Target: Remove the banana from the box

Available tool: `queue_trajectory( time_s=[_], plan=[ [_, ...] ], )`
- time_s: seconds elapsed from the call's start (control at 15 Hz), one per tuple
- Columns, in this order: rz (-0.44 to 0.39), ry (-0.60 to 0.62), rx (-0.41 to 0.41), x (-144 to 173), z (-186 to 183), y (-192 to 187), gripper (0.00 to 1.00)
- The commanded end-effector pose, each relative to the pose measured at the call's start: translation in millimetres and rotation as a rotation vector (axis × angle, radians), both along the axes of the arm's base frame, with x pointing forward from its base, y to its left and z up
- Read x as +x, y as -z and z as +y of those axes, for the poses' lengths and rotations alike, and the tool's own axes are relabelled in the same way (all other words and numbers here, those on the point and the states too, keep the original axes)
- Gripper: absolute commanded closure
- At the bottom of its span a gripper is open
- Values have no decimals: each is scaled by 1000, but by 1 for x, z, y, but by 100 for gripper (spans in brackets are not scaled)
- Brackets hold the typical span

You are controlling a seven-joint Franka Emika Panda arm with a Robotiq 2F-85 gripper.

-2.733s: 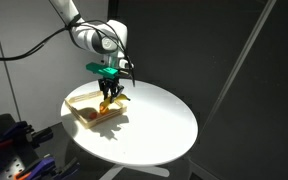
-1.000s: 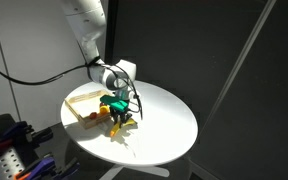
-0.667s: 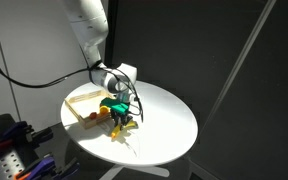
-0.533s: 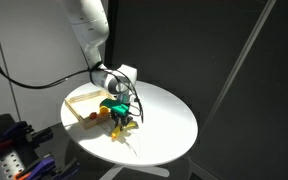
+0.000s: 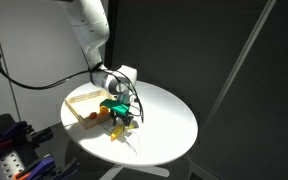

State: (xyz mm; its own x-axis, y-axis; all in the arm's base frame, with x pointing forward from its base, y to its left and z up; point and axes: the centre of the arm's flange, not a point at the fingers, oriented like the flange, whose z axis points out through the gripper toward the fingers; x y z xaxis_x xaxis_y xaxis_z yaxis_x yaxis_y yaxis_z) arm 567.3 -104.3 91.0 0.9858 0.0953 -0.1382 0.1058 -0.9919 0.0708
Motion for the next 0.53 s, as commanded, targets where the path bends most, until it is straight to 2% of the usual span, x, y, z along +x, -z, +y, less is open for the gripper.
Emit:
queue_trajectory(
  time_s=[0.0,0.47],
  plan=[
    [9,-6,-6,0,5,-9,0],
    [47,-33,-3,-8,24,-22,0]
  ],
)
